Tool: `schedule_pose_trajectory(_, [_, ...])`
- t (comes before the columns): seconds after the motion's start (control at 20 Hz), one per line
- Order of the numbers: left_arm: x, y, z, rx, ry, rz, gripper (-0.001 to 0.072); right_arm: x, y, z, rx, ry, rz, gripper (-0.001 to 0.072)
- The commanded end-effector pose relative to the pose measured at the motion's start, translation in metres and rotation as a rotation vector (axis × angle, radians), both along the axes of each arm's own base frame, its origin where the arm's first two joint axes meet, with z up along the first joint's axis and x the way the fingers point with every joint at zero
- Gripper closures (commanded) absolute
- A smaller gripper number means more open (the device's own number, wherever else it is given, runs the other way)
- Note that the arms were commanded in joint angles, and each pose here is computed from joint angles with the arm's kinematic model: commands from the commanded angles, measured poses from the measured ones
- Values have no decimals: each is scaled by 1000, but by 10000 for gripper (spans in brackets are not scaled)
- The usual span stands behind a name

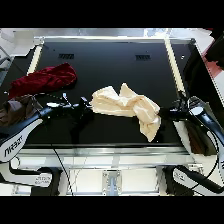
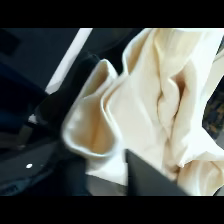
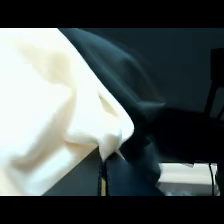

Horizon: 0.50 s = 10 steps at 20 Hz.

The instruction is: Fold the shirts.

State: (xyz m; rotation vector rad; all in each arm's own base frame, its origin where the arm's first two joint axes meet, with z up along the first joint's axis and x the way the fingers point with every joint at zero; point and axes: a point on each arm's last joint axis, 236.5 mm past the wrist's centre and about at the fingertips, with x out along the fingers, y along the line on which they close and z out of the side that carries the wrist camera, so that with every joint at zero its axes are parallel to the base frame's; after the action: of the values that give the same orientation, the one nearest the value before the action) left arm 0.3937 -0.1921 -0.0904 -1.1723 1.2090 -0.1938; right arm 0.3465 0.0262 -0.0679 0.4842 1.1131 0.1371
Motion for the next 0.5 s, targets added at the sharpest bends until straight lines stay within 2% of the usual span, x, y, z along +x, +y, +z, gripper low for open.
schedule_pose_trajectory(0.0, [9, -2, 1, -38, -4, 45, 693, 18, 1, 33, -15, -76, 53, 697])
schedule_pose_trajectory(0.2, [38, -6, 49, -29, -230, -13, 695, 21, 4, 89, -50, -175, 116, 698])
schedule_pose_trajectory(0.35, [60, 7, 155, 7, -574, -37, 696, 3, -5, 155, -196, -280, 191, 698])
schedule_pose_trajectory(0.45, [56, 35, 245, 48, -800, 7, 696, -19, -16, 218, -311, -376, 176, 699])
